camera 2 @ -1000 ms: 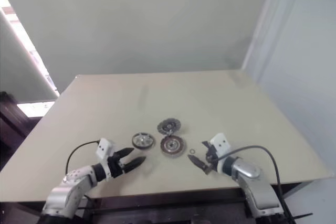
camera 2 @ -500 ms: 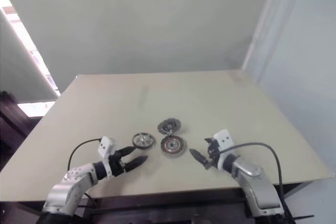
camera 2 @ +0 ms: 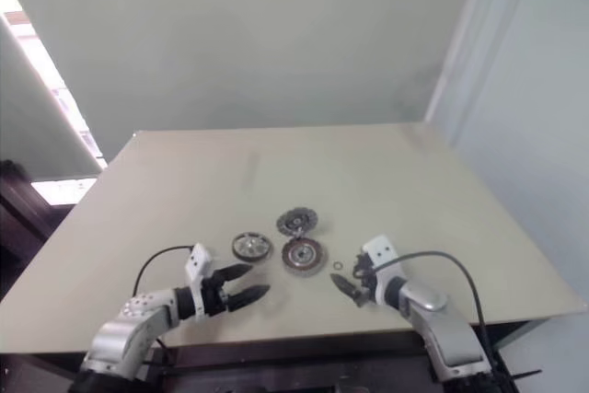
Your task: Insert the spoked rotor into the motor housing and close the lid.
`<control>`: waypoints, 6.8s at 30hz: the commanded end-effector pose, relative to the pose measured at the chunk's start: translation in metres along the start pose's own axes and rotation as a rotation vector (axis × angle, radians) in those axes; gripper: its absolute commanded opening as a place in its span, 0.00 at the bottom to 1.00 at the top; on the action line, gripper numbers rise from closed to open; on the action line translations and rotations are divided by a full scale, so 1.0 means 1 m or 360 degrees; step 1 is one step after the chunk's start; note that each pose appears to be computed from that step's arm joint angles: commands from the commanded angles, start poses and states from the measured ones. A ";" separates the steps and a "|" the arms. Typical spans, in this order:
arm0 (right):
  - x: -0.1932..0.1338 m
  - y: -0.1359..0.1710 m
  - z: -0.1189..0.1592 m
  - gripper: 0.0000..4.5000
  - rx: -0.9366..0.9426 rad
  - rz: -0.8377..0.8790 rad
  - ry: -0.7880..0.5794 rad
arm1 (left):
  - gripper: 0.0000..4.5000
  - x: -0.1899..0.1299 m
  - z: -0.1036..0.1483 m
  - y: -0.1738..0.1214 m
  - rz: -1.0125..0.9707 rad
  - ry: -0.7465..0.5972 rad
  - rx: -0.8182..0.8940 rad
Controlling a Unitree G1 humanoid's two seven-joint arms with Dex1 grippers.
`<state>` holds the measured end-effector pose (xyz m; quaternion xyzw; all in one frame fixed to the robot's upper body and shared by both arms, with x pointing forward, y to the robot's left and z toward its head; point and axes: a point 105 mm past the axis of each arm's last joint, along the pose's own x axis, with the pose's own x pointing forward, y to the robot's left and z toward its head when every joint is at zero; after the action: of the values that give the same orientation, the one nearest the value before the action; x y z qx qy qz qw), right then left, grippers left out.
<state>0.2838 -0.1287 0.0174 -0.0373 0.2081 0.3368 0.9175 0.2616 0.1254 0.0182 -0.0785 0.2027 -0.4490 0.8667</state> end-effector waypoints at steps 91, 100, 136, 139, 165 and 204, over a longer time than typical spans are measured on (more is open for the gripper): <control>0.087 0.036 0.051 0.18 -0.0129 0.0150 -0.0041 | 1.00 0.018 0.021 0.015 0.0071 -0.0197 0.0368; 0.088 0.034 0.048 0.18 -0.0145 0.0142 -0.0020 | 1.00 0.018 0.022 0.014 0.0064 -0.0198 0.0370; 0.088 0.033 0.037 0.18 -0.0140 0.0139 0.0035 | 1.00 0.019 0.022 0.012 0.0055 -0.0191 0.0371; 0.088 0.034 0.037 0.18 -0.0138 0.0139 0.0033 | 1.00 0.019 0.022 0.012 0.0055 -0.0192 0.0371; 0.091 0.035 0.041 0.18 -0.0116 0.0141 -0.0021 | 1.00 0.019 0.022 0.013 0.0058 -0.0192 0.0370; 0.083 0.042 0.054 0.00 -0.0175 0.0158 -0.0049 | 1.00 0.017 0.019 0.012 0.0051 -0.0176 0.0373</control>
<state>0.3287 -0.0386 0.0261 -0.0623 0.2008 0.3940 0.8947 0.2851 0.1200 0.0137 -0.0099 0.1263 -0.4428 0.8877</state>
